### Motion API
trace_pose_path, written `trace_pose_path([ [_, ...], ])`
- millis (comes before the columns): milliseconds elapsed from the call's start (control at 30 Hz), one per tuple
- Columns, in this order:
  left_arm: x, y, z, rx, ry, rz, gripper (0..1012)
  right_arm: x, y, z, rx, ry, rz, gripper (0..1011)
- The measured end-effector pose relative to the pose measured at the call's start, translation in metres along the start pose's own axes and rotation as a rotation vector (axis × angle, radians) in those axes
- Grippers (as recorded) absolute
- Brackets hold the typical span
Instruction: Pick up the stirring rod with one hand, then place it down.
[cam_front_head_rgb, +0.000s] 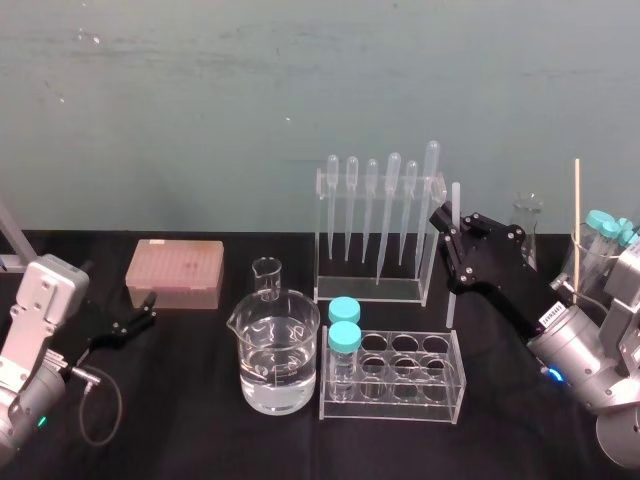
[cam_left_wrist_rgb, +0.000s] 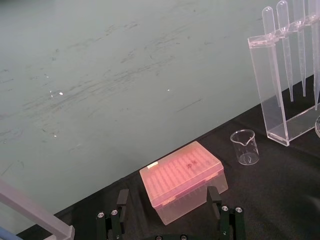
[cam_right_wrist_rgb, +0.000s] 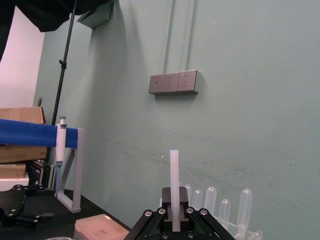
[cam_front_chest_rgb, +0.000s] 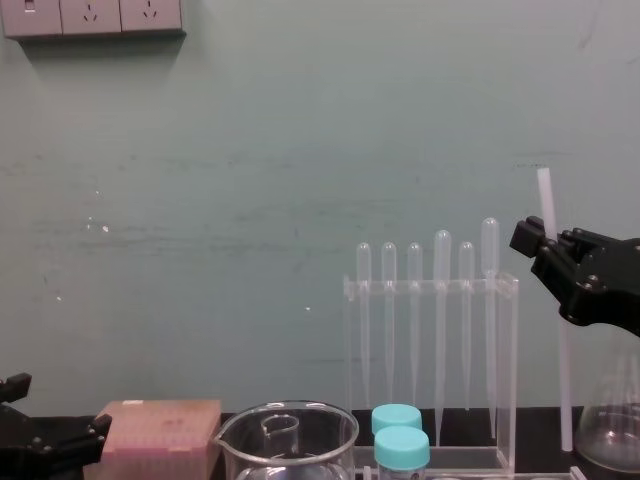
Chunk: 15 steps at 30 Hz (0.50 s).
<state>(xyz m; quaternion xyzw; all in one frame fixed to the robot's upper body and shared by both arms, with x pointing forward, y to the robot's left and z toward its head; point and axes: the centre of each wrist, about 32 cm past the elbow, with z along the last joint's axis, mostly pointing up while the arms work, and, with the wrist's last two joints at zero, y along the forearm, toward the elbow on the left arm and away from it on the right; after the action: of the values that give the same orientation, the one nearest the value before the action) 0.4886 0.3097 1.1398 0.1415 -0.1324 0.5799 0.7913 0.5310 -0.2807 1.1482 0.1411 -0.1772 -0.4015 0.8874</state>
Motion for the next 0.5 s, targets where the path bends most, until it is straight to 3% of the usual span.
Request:
trace_pose_path([
  [500, 0.0, 0.0, 0.0, 0.0, 0.0, 0.0, 1000, 0.0, 0.0, 0.0, 0.0, 0.0, 0.0, 66],
])
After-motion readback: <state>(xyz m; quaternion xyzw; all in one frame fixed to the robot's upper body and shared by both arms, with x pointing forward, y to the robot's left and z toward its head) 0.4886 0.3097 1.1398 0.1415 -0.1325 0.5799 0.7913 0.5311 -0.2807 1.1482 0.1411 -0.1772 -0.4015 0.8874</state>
